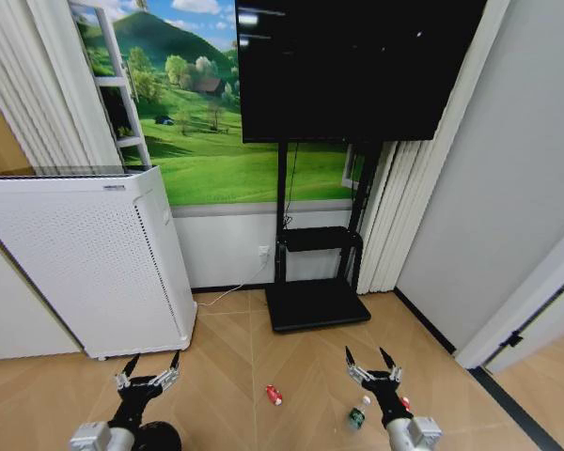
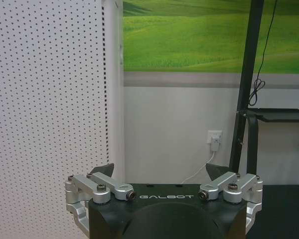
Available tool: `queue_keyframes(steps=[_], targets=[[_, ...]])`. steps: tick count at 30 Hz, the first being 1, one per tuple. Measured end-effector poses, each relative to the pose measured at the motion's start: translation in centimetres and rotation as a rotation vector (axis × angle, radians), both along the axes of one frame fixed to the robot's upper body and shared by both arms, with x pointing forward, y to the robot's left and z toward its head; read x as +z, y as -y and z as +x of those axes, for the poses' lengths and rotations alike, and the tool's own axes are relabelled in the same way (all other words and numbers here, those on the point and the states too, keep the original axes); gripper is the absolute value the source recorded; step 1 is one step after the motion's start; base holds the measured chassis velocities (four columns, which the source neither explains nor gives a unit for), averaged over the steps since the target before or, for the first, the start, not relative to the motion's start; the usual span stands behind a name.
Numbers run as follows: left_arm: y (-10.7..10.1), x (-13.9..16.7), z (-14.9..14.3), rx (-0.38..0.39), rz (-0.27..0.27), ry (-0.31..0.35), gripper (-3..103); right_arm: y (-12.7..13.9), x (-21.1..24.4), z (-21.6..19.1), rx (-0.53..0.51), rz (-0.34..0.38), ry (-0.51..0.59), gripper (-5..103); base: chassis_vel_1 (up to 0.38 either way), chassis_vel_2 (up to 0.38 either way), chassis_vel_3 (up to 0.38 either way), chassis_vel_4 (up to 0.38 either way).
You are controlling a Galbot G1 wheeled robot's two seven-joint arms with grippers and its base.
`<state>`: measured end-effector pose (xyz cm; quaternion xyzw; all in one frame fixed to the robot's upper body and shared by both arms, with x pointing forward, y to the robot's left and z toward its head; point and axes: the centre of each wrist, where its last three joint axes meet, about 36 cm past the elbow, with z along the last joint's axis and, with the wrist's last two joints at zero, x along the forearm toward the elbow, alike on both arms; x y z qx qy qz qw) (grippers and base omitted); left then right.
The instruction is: Pick up the trash bin and place the garbage on the floor into it.
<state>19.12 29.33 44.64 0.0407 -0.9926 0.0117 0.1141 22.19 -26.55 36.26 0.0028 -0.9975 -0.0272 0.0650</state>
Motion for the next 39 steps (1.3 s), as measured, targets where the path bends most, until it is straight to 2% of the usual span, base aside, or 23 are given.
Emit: queue_keyframes(steps=[9, 15, 24, 31, 36, 39], targets=[[0.22, 0.06, 0.11, 0.002, 0.0, 0.007, 100, 0.32, -0.26, 0.14, -0.024, -0.009, 0.027, 100, 0.0, 0.0, 0.0, 0.0], [0.52, 0.05, 0.16, 0.014, -0.034, 0.016, 100, 0.59, -0.38, 0.07, -0.041, -0.004, 0.042, 100, 0.0, 0.0, 0.0, 0.0], [0.57, 0.1, 0.17, 0.025, -0.042, 0.019, 100, 0.63, -0.41, 0.18, -0.041, -0.002, 0.045, 100, 0.009, 0.009, 0.013, 0.01], [0.37, 0.21, 0.32, 0.024, -0.024, 0.023, 100, 0.5, -0.53, 0.04, -0.041, -0.002, 0.045, 100, 0.057, 0.067, 0.061, 0.06], [0.08, 0.07, 0.34, 0.021, 0.022, 0.017, 100, 0.45, -0.63, -0.12, -0.05, -0.007, 0.049, 100, 0.054, 0.059, 0.064, 0.046], [-0.01, 0.0, 0.35, 0.02, 0.027, 0.015, 100, 0.38, -0.83, -0.32, -0.053, -0.013, 0.047, 100, 0.0, 0.0, 0.0, 0.0]])
